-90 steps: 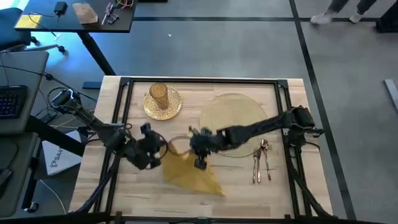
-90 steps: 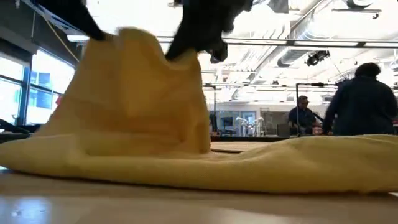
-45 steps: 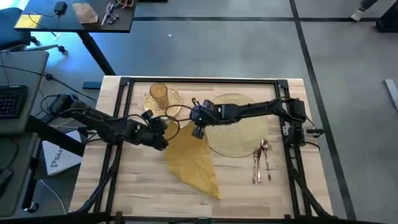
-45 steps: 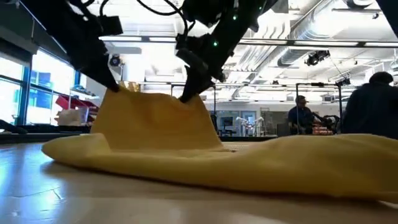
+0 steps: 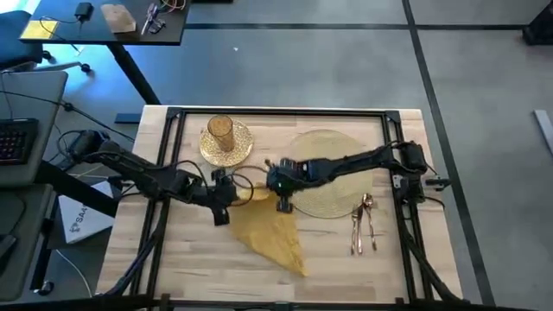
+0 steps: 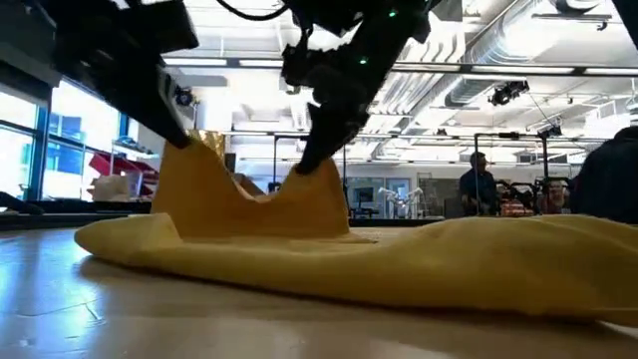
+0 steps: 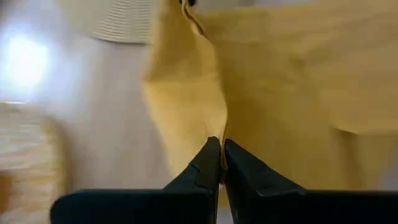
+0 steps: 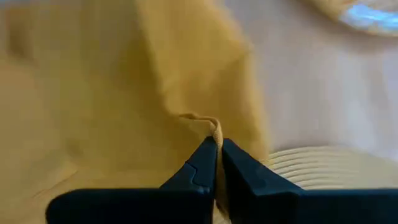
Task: Set table place
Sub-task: Fold the yellow table napkin
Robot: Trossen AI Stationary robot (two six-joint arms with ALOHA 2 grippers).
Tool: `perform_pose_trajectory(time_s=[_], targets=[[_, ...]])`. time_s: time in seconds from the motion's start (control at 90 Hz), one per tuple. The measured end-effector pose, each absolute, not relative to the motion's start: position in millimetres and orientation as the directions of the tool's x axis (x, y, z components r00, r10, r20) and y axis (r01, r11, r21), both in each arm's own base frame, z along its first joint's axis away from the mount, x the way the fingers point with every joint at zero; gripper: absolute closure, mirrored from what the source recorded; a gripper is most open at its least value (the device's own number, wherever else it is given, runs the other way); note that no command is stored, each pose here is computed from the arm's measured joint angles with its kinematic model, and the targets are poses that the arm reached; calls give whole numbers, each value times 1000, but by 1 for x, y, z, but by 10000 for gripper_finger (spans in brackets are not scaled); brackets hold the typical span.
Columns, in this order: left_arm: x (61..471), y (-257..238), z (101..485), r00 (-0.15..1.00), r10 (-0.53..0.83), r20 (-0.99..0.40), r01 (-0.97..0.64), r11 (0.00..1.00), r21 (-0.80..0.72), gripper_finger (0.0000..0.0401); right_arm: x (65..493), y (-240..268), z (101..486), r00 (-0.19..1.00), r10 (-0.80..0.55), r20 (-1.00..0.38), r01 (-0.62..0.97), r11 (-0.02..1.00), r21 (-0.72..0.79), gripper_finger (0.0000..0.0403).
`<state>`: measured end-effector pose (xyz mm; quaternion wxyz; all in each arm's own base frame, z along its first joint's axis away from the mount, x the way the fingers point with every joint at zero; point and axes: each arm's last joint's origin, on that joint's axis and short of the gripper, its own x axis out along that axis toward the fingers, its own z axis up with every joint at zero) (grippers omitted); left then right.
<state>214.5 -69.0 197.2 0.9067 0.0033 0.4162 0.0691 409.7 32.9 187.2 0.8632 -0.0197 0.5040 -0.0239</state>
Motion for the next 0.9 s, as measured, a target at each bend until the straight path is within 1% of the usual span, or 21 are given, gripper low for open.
perform_pose_trajectory(time_s=[0.089,0.189,0.289,0.444,0.589,0.767,0.9], targets=[[211,-72,189,653,116,-749,-147,989,25,401,403,50,176,474,-41,-880,12,999,-40,403],[209,-71,181,648,117,-753,-171,985,7,401,394,62,162,463,-63,-884,61,997,-39,403],[208,-72,177,642,75,-763,-137,990,-19,401,391,63,158,453,-79,-888,101,994,-38,403],[208,-75,177,639,4,-769,-74,996,-56,401,388,61,152,439,-79,-895,104,994,-36,403],[211,-79,180,651,-105,-752,-7,990,-144,401,387,59,152,423,-15,-906,84,996,23,403],[213,-81,181,660,-140,-738,9,984,-178,401,389,64,156,413,69,-908,65,992,105,403],[213,-81,182,663,-152,-733,17,982,-189,401,389,69,164,387,76,-919,52,993,104,403]])
